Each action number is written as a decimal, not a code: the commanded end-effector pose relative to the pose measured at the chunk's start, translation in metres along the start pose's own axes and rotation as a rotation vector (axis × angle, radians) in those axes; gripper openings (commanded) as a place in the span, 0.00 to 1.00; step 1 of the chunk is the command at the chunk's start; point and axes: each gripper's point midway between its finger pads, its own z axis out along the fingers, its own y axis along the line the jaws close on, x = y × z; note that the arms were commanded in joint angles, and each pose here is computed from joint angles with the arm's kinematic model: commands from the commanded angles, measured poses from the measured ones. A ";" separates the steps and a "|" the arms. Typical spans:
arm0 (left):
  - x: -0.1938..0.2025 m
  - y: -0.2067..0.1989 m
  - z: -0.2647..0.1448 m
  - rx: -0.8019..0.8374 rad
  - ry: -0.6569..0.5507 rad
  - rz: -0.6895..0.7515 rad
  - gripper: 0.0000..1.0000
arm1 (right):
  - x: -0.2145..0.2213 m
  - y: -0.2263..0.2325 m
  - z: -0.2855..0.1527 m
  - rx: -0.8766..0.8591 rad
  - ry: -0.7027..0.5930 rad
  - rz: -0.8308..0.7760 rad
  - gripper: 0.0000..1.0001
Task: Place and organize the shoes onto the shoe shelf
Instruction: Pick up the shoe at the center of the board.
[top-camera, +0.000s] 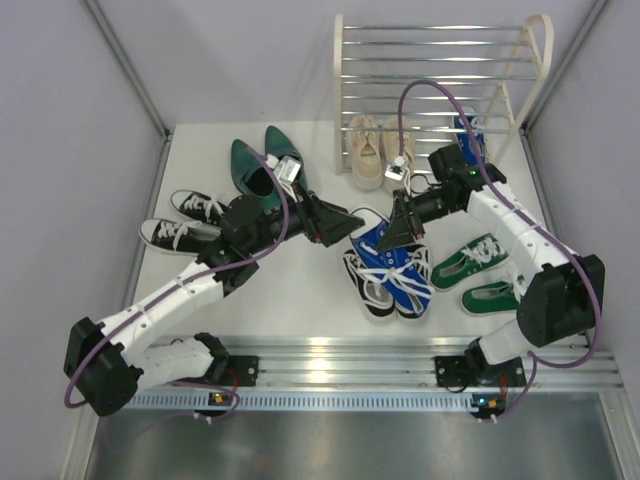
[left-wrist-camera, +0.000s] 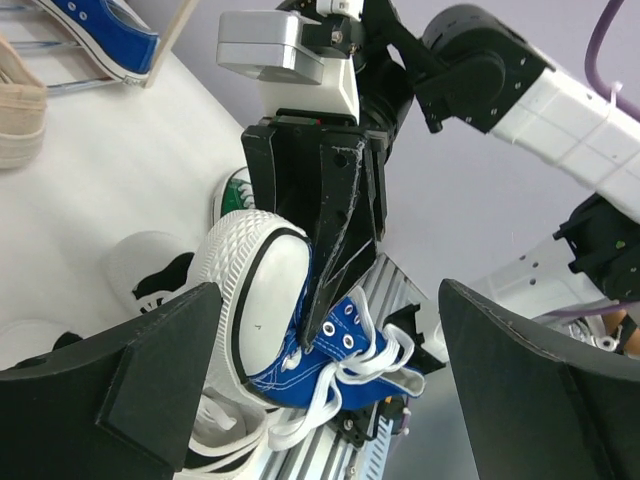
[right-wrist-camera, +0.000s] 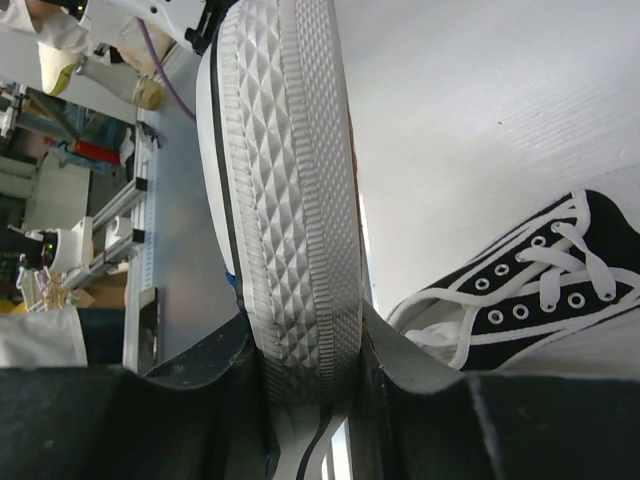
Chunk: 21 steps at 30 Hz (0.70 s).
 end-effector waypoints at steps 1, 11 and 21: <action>0.003 -0.025 0.010 0.153 0.048 0.048 0.94 | -0.023 0.045 0.000 -0.166 -0.053 -0.174 0.00; 0.024 -0.011 0.006 0.135 0.093 0.055 0.90 | -0.029 0.060 -0.002 -0.227 -0.078 -0.207 0.00; 0.044 0.019 0.003 0.031 0.149 0.087 0.92 | -0.028 0.071 -0.001 -0.262 -0.085 -0.219 0.00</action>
